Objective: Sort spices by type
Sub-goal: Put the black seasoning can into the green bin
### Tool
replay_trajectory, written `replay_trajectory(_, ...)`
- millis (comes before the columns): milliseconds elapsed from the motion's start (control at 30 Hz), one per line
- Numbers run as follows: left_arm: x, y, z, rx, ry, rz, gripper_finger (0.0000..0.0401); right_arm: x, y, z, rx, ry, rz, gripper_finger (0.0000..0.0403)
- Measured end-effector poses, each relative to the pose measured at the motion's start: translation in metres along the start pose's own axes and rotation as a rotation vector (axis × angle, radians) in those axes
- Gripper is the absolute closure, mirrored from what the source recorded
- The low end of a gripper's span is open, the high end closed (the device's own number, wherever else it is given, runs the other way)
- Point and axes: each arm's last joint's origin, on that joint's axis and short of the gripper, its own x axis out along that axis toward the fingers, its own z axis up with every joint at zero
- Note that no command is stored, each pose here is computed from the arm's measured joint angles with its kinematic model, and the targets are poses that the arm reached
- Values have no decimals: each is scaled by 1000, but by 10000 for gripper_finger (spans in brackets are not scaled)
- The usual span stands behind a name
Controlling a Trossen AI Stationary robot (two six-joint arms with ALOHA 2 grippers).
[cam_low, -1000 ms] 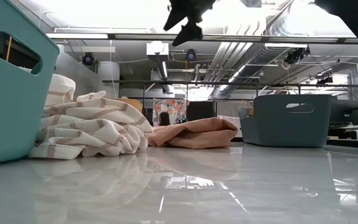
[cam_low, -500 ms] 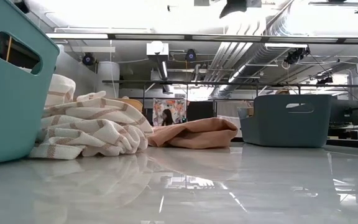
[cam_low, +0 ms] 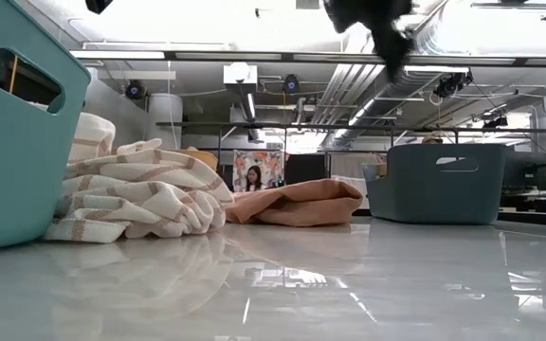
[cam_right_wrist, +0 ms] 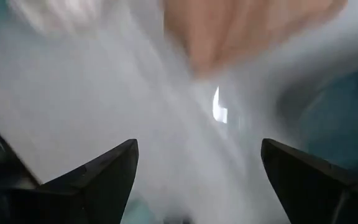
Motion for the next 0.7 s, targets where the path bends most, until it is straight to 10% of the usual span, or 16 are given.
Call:
replay_trajectory(200, -9, 13, 11, 24, -67, 10, 401, 51, 4, -64, 155, 272, -47, 66)
replay_trajectory(500, -22, 25, 18, 16, -116, 14, 401, 64, -4, -177, 760, 255, -5, 66)
replay_trajectory(700, -22, 28, 19, 10, -121, 29, 401, 82, -2, -215, 915, 256, -85, 66)
